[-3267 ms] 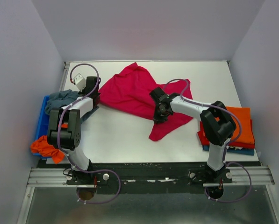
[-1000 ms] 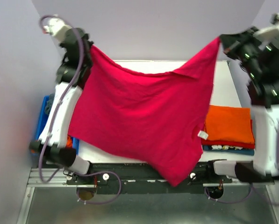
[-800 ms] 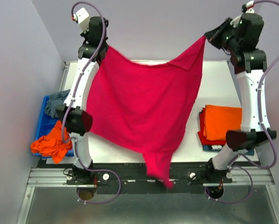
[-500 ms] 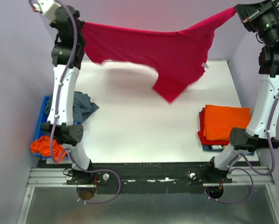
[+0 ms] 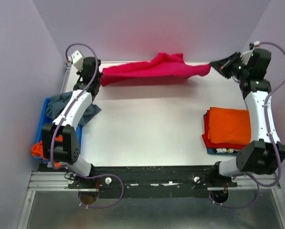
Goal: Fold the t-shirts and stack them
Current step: Flatten out the tshirt
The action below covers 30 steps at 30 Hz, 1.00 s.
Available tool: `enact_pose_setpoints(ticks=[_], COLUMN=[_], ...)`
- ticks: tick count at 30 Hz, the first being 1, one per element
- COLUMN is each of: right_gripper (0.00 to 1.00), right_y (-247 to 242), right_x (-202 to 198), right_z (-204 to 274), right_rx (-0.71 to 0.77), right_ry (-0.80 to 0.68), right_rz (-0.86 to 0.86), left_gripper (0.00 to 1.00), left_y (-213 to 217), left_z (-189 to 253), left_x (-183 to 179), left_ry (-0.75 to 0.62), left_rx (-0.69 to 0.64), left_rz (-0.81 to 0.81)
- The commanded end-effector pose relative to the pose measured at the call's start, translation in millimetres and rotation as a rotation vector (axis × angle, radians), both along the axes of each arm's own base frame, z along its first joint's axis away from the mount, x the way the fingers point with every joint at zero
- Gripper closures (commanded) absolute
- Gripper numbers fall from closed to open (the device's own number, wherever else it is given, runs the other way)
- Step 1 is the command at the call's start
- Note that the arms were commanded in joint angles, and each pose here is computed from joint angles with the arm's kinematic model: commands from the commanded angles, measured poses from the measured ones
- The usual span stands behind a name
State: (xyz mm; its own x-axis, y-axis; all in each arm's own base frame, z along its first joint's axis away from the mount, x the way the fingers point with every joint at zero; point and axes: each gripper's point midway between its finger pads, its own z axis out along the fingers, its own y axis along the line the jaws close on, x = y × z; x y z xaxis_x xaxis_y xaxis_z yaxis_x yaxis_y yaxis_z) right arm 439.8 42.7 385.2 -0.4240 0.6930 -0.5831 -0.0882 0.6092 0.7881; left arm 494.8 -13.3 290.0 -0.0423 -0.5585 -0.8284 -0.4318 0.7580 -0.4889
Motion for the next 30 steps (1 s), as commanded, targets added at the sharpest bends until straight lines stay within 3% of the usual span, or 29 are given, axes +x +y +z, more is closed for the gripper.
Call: enact_pose_setpoints(ticks=[1,5,10,16,21,30], right_gripper=[0.99,0.99,0.99,0.99,0.99,0.99], right_y=[4.6,-1.6,-16.8,0.6,-12.6,-10.7], right_x=[-46.3,-86.9,-145.8,-189.3,-176.4,-105.3], right_z=[-37.6,-92.1,-131.9,-178.0,-174.5,-164.0], right_rx=[0.016,0.01,-0.144,-0.171,-0.221,-0.161], right_ry=[0.022,0.109,0.173,0.216,0.221,0.279], right_rz=[-0.027,-0.133,-0.228,-0.135,-0.184,-0.187], left_gripper=[1.0,1.0,1.0,1.0,1.0,1.0], left_y=[12.5,-2.5,-9.1,13.9,23.4,16.3], left_z=[-17.1,-62.3,-105.4,-119.5,-120.6,-146.5], left_x=[-33.3,-65.0,-117.2,-166.9,-173.0,-153.2], left_ry=[-0.037,0.041,0.162,0.178,0.161,0.256], left_rx=[-0.025,-0.071,-0.043,-0.058,-0.082,-0.102], left_rz=[0.064,0.022,0.086,0.164,0.191,0.206])
